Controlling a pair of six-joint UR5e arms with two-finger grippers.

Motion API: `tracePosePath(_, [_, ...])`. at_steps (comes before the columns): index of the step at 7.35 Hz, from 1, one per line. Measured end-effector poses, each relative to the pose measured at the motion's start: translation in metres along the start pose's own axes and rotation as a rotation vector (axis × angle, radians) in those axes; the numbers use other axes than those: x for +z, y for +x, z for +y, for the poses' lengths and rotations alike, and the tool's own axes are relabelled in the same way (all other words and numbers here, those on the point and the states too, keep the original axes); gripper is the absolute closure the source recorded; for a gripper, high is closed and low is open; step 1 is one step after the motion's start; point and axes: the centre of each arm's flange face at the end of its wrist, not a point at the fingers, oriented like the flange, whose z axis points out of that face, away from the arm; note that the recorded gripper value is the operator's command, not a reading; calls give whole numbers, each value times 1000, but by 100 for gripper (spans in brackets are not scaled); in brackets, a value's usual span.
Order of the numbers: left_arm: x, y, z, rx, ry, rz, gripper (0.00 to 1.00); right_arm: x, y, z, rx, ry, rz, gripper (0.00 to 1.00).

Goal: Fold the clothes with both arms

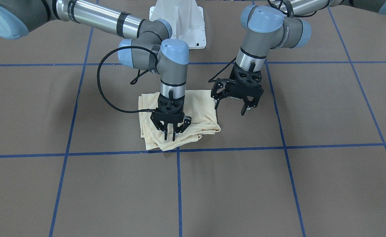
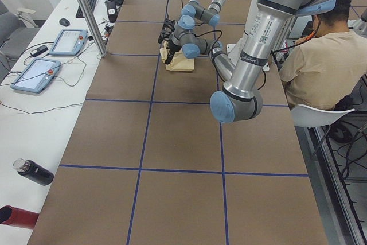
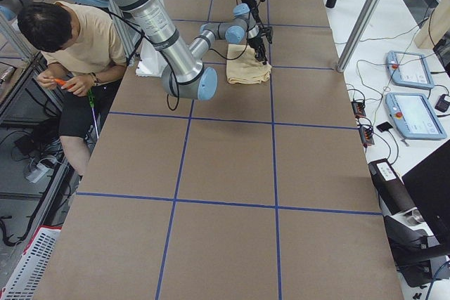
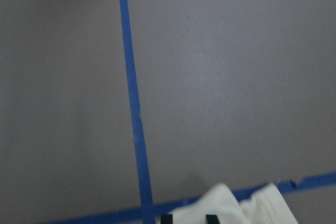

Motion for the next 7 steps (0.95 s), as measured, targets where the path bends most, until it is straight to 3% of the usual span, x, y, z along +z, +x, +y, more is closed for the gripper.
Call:
tracePosePath(1, [0, 0, 1, 0, -1, 1, 0, 17, 0, -37, 9, 17, 0, 1])
tracePosePath(3, [-1, 3, 1, -6, -1, 6, 0, 10, 8, -88, 2, 0, -37, 0])
tracePosePath(5, [-14, 6, -1, -4, -3, 22, 0, -20, 42, -125, -3, -116, -73, 0])
tracePosePath(7, [-43, -1, -4, 10, -20, -9, 0, -66, 131, -148, -106, -207, -66, 0])
